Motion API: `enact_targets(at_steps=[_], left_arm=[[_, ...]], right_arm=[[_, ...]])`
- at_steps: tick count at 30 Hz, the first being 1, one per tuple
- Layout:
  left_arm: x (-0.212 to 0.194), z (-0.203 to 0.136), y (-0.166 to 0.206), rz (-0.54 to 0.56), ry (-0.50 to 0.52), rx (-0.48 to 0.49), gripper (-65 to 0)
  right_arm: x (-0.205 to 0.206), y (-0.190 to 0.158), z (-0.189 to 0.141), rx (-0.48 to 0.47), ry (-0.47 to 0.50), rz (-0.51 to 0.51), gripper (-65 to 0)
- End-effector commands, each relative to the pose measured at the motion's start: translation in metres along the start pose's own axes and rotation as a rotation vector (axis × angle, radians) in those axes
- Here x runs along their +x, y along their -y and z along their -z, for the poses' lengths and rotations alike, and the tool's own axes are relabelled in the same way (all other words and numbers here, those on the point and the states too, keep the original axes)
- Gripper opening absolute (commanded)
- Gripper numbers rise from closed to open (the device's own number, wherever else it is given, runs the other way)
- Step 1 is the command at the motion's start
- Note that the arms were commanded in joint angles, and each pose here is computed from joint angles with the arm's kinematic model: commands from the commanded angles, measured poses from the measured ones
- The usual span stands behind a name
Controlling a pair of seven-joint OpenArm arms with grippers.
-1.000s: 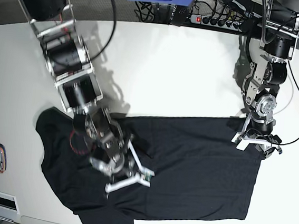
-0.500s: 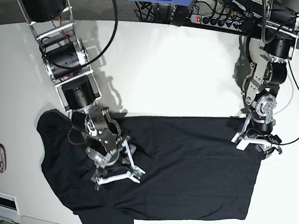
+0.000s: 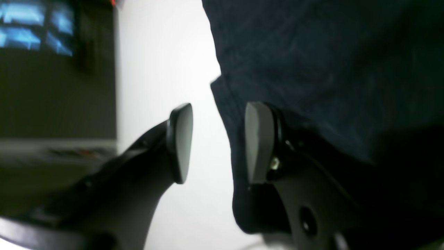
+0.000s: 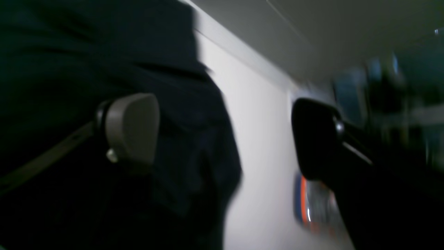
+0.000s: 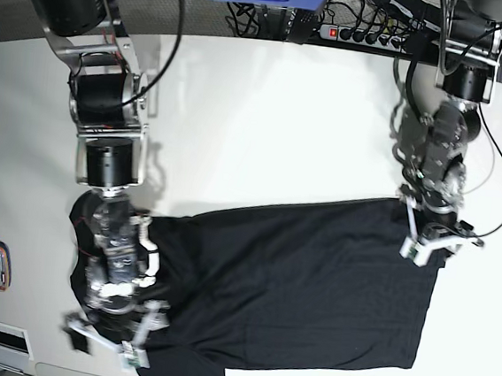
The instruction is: Fold the T-shirt properly
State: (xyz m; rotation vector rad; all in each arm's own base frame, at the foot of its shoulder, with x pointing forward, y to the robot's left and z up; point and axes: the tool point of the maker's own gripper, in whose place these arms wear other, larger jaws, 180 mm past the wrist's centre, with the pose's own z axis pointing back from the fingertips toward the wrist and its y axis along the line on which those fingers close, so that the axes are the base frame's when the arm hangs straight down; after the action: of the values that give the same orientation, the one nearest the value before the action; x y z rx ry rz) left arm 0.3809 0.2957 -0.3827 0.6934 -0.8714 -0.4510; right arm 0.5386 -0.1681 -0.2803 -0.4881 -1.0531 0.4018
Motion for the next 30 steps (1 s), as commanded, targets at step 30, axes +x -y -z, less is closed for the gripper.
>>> enact_targets(at_steps=[30], left_arm=[[0.039, -0.04, 0.005, -0.722, -0.136, -0.259, -41.2]], right_arm=[[-0.025, -0.046, -0.031, 0.279, 0.072, 0.187, -8.9]])
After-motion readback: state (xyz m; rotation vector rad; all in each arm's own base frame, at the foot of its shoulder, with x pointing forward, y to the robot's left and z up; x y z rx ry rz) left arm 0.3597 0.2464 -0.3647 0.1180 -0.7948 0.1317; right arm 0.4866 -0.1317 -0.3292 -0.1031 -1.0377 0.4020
